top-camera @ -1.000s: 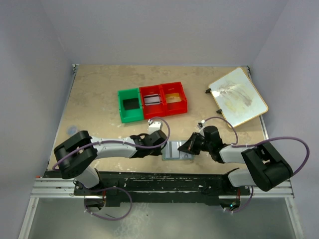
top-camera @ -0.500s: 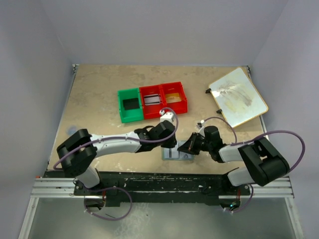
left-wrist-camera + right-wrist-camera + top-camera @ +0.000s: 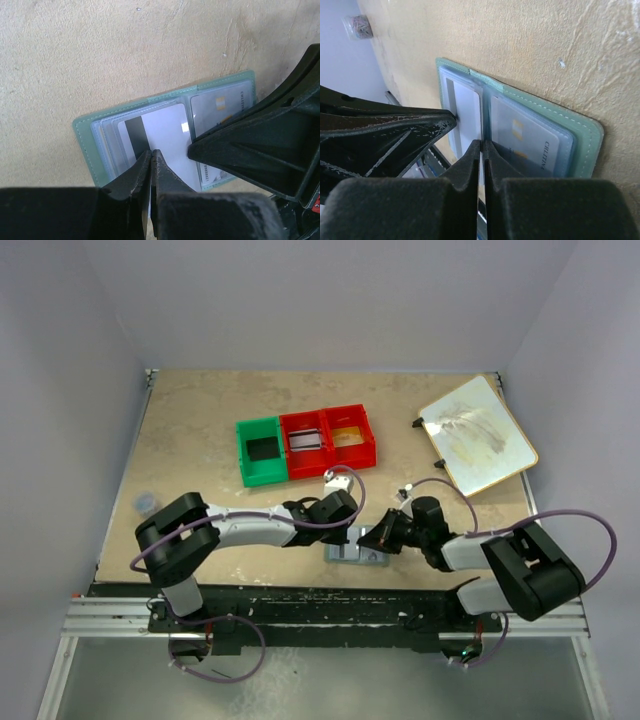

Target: Take the credit cards out of the card holder

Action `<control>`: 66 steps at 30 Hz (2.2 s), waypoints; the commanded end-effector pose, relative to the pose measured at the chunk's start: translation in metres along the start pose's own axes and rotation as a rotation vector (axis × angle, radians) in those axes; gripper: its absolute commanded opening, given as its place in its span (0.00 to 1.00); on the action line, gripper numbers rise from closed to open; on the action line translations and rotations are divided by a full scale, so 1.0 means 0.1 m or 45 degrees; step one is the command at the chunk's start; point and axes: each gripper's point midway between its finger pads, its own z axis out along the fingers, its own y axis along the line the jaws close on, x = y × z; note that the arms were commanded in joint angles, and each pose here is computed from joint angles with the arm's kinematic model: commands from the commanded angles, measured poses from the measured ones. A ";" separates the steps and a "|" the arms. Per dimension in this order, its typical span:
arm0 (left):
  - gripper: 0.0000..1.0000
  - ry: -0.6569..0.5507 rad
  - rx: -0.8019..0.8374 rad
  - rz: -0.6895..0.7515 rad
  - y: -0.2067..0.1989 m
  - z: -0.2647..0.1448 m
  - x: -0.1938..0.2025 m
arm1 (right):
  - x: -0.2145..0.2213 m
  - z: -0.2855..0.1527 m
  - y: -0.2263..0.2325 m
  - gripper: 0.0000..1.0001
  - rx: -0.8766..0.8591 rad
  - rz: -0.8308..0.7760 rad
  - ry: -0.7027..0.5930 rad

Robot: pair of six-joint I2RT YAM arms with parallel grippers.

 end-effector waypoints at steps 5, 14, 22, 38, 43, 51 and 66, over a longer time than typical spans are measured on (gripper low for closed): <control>0.00 0.036 -0.105 0.025 0.25 -0.01 0.21 | -0.07 0.01 0.17 0.16 -0.082 -0.022 -0.017; 0.00 0.011 -0.145 0.032 0.31 -0.06 0.17 | 0.01 -0.01 0.14 0.00 -0.135 0.021 -0.009; 0.00 0.032 -0.158 0.055 0.39 -0.05 0.26 | -0.01 -0.11 0.07 0.00 -0.150 0.031 -0.011; 0.00 0.012 -0.131 0.061 0.30 -0.08 0.27 | -0.07 0.04 0.00 0.26 -0.118 0.013 0.012; 0.00 0.022 -0.122 0.057 0.29 -0.06 0.30 | -0.07 0.10 0.04 0.19 -0.150 0.006 0.029; 0.00 0.018 -0.180 0.069 0.42 -0.07 0.32 | 0.06 -0.07 0.03 0.00 -0.234 0.050 0.036; 0.00 0.001 -0.166 0.105 0.39 -0.09 0.37 | -0.09 -0.18 -0.14 0.00 -0.021 -0.009 -0.035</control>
